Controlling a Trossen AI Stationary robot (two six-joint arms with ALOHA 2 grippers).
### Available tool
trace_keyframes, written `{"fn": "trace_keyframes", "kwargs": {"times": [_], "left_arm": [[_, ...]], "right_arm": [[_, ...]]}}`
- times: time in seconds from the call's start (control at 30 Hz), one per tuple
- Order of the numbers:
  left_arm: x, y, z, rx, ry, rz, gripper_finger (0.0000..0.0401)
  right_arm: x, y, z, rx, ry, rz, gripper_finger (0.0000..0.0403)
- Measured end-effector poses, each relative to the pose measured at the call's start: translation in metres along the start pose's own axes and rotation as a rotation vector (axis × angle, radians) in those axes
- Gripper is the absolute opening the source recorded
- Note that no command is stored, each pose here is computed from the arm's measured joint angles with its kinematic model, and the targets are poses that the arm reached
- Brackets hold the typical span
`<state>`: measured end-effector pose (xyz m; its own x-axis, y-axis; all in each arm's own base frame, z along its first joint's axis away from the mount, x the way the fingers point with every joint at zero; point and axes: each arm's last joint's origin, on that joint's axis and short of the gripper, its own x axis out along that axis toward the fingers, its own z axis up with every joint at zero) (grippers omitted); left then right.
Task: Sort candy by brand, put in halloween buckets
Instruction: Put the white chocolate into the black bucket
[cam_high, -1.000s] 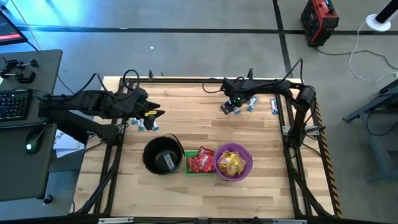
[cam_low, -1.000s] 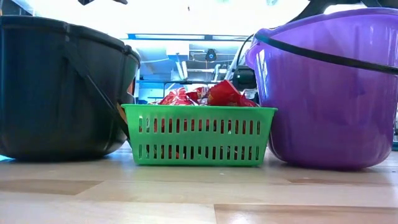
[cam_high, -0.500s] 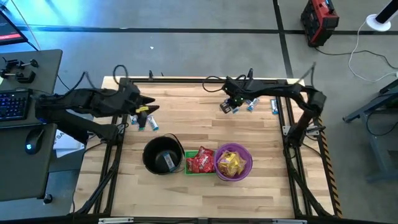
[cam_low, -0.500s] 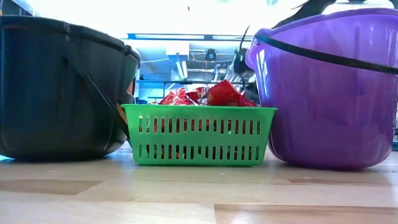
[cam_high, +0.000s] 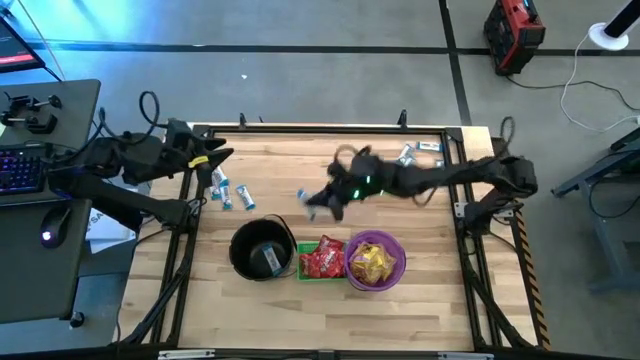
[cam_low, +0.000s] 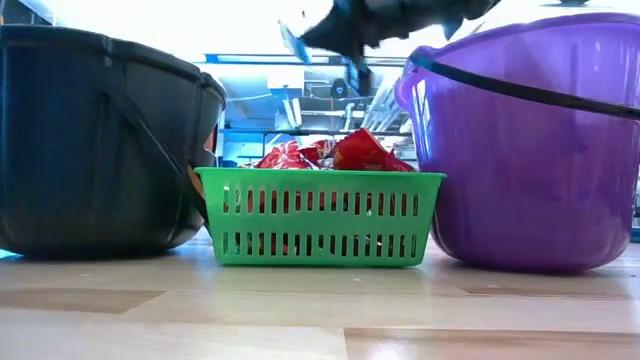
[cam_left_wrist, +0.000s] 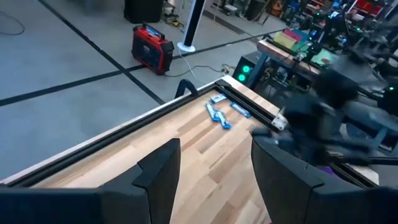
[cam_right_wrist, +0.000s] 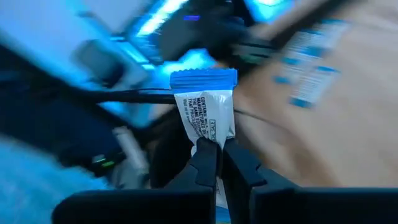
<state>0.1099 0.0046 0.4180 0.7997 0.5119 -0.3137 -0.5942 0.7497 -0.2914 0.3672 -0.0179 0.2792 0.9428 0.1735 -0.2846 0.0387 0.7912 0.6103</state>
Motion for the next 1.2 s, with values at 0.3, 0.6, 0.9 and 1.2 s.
{"fn": "trace_keyframes", "kwargs": {"times": [0.3, 0.6, 0.9, 1.2], "left_arm": [[0.005, -0.004, -0.001, 0.002, 0.014, 0.003, 0.0188], [0.007, -0.006, -0.002, 0.003, 0.032, -0.022, 0.0188], [0.006, -0.006, -0.002, 0.012, 0.045, -0.042, 0.0188], [0.010, -0.009, -0.004, 0.004, 0.063, -0.043, 0.0188]], "right_arm": [[0.064, 0.044, -0.020, -0.244, -0.024, 0.105, 0.0001], [0.118, 0.042, -0.022, -0.240, 0.129, 0.021, 0.0005], [0.127, 0.048, -0.013, -0.272, 0.240, -0.055, 0.0162], [0.091, 0.052, 0.029, -0.394, 0.368, -0.179, 0.0248]]}}
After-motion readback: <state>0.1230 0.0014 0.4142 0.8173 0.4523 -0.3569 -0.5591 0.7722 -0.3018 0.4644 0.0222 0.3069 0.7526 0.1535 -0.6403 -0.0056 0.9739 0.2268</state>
